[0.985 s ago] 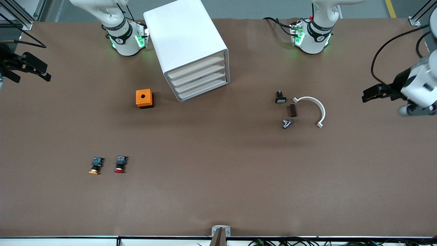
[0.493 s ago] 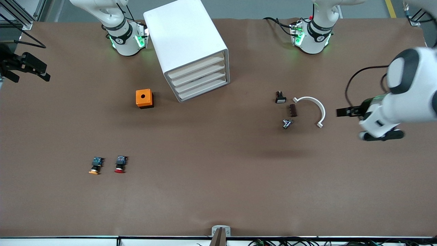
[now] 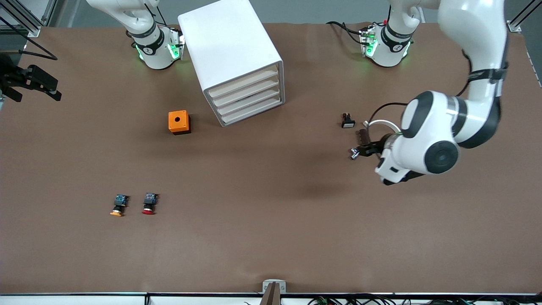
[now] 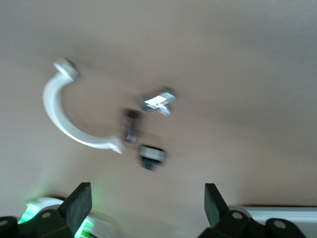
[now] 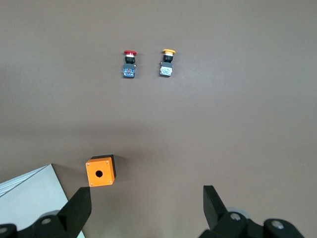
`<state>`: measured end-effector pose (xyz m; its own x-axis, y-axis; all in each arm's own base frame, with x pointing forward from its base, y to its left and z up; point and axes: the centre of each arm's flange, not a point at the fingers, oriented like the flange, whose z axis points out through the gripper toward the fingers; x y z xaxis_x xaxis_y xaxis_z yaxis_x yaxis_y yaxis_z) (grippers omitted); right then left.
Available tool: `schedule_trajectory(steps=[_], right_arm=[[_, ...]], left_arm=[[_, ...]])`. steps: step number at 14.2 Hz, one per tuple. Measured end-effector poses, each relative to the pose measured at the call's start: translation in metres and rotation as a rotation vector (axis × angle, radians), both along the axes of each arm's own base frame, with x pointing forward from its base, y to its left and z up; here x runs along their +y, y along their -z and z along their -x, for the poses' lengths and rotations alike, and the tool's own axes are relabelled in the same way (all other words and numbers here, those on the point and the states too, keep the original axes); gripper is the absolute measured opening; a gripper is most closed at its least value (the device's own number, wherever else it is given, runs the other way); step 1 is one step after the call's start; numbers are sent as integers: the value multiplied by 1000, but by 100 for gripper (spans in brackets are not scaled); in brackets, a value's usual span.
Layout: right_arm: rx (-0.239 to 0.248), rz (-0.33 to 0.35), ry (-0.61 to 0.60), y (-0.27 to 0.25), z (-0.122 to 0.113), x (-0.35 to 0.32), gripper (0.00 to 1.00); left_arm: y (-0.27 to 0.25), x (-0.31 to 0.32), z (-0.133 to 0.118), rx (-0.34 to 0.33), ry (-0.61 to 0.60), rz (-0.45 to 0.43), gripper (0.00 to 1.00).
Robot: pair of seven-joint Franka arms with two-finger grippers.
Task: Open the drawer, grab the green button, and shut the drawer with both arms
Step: 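Reach the left gripper to the white cabinet's drawer handle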
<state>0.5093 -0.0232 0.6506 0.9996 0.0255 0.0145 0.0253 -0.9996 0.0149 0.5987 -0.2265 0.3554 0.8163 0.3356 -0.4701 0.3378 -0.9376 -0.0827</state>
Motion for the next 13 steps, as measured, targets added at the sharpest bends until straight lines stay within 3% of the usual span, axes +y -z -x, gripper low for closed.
schedule_trajectory(steps=[3, 7, 10, 13], right_arm=[[-4, 0, 0, -3, 2, 0, 100], [-4, -21, 2, -3, 2, 3, 100], [-3, -23, 3, -3, 2, 2, 100], [3, -24, 3, -2, 3, 2, 100]], left_arm=[[29, -60, 7, 117, -211, 4, 100], [73, -113, 16, 334, -528, -50, 100], [104, -134, 23, 520, -777, -167, 100], [137, -165, 44, 676, -917, -322, 100]])
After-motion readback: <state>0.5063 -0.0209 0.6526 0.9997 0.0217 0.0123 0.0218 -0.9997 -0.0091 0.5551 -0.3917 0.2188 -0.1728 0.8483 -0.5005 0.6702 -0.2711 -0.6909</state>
